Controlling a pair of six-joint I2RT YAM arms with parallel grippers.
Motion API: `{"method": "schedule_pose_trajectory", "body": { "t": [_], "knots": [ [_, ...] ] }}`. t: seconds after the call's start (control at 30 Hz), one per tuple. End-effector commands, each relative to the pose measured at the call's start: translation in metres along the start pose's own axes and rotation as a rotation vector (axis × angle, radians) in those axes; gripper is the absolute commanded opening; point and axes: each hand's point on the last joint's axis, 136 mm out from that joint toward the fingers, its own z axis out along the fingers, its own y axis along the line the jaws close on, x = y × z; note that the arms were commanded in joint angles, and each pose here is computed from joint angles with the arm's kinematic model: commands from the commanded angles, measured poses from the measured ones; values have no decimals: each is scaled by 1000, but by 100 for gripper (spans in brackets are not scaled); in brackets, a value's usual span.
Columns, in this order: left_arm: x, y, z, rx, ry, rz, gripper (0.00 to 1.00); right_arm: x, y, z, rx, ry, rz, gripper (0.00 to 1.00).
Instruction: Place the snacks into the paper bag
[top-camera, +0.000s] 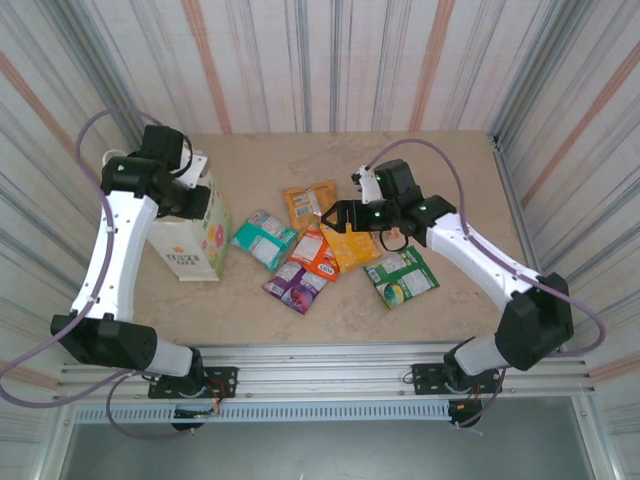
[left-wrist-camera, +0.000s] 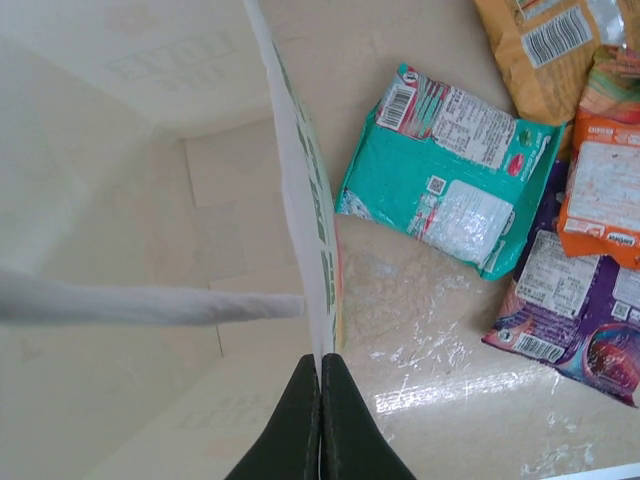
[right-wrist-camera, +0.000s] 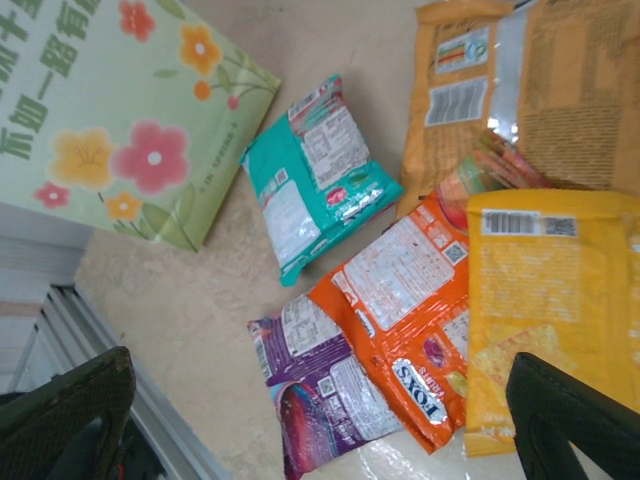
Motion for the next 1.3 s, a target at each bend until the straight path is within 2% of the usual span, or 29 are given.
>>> {"method": "schedule_pose_trajectory", "body": {
  "t": [0.0,0.17,0.27,0.37,0.53,0.8,1.07,1.27],
  "knots": [
    [8,-7,-7,31,-1,62,0,-3,11,22,-40,57,-46,90],
    [13,-8,-7,34,-1,60,0,2,11,63,-43,197,-28,77],
    [15,-7,-7,28,1,55,0,7,9,83,-9,278,68,71],
    [18,-7,-6,27,6,49,0,14,13,101,20,282,193,69],
    [18,-11,-5,45,-1,39,0,35,26,135,-16,308,362,61],
    [14,-14,-9,57,-38,34,0,54,8,165,19,298,556,65],
    [11,-16,-10,73,-61,25,0,56,3,195,-24,289,626,62],
    [9,-19,-10,89,-75,12,0,55,-3,212,-5,271,646,61]
  ]
}}
